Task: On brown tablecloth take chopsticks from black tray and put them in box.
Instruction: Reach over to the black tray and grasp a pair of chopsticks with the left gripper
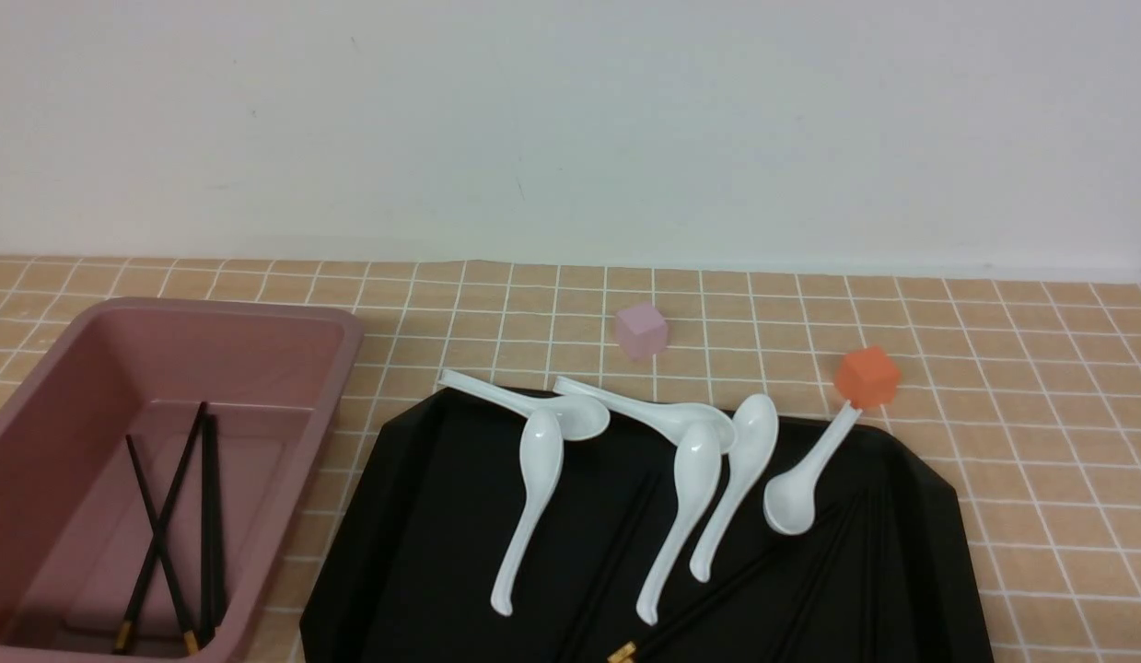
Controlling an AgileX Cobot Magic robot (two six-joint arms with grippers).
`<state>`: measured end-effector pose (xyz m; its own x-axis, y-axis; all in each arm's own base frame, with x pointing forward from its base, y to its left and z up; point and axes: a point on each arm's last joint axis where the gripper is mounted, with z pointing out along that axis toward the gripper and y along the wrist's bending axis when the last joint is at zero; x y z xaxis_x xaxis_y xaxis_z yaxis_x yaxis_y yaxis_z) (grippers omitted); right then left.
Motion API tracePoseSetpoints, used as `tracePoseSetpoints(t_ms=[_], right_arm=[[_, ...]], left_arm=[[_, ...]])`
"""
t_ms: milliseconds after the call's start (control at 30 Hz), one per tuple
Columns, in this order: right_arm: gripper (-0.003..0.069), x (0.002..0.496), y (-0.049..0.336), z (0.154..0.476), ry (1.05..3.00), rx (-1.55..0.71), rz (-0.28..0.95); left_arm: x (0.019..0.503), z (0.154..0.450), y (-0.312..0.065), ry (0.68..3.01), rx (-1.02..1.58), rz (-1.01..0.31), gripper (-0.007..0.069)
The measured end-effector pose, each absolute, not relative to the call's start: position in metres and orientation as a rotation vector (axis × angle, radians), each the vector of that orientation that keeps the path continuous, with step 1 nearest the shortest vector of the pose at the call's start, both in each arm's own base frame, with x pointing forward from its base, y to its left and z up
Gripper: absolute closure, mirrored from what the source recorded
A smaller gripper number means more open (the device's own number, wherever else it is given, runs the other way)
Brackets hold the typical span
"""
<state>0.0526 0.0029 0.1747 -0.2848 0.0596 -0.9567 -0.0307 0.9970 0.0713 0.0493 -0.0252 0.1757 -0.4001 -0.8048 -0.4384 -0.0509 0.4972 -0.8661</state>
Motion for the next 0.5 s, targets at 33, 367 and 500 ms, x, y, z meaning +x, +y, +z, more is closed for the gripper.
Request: tracePoseSetpoints(t_ms=[33,367,500], right_arm=[[0.0419,0.053,0.003,0.175,1.858,0.021,0.088],[0.0419,0.053,0.003,0.175,1.858,0.021,0.088],[0.0419,0.053,0.003,0.175,1.858,0.020,0.087]], left_arm=[[0.049,0.177,-0.027,1.768,-0.806,-1.102,0.0577],[0.052,0.193,-0.025,1.543,-0.989,-1.337,0.0582],[0.048,0.233,-0.025,1.545,-0.761,-1.209,0.0638]])
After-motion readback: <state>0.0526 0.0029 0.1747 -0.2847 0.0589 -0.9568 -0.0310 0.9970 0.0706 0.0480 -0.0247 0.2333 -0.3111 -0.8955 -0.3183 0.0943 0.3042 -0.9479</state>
